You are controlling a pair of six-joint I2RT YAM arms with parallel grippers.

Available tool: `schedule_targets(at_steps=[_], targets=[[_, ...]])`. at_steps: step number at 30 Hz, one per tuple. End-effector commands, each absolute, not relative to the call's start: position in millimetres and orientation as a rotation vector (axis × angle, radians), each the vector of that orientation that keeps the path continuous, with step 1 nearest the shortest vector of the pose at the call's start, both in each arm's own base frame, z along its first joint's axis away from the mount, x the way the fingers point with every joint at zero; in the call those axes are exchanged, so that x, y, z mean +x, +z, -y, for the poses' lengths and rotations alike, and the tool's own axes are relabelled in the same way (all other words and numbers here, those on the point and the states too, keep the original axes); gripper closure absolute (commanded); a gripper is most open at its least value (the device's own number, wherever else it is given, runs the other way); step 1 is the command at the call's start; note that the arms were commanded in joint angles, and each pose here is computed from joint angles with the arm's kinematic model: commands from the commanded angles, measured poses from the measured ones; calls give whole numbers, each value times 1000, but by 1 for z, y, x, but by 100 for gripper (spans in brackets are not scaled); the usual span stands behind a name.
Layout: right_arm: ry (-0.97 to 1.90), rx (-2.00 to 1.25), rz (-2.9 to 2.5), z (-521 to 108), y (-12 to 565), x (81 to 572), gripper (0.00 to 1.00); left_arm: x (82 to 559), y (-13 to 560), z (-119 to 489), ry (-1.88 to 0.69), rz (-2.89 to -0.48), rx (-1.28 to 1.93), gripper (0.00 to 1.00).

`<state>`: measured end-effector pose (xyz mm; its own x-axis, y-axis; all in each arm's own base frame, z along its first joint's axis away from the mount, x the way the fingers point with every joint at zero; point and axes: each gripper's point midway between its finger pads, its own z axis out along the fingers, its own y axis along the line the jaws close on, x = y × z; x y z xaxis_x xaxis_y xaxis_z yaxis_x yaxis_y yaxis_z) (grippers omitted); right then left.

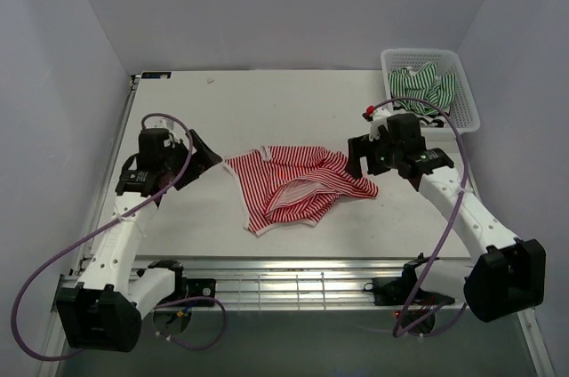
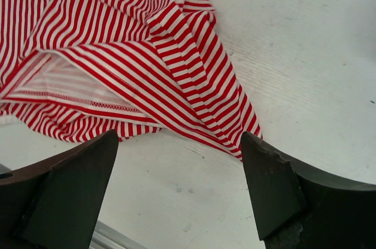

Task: Fold and stack the tank tops
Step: Move the tank top to the center of the board, then flatten the tank top out

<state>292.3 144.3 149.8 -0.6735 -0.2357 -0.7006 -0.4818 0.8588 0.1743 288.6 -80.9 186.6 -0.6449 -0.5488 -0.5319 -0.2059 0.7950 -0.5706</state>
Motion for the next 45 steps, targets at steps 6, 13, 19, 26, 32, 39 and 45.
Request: schedule_targets(at_steps=[6, 13, 19, 26, 32, 39, 45], targets=[[164, -75, -2224, -84, 164, 290, 10, 223, 127, 176, -805, -2545, -285, 2], [179, -31, -2310, -79, 134, 280, 10, 188, 97, 225, -911, -2632, -28, 2], [191, -49, -2334, -78, 127, 279, 10, 188, 70, 235, -850, -2701, 60, 16], [186, -52, -2345, -75, 122, 277, 10, 202, 60, 238, -781, -2716, 36, 30], [177, -53, -2355, -73, 119, 277, 10, 202, 50, 245, -782, -2745, 54, 38], [179, -55, -2374, -73, 113, 277, 10, 208, 54, 250, -781, -2730, 49, 44], [181, -66, -2391, -73, 108, 275, 10, 213, 55, 252, -769, -2720, 41, 59]])
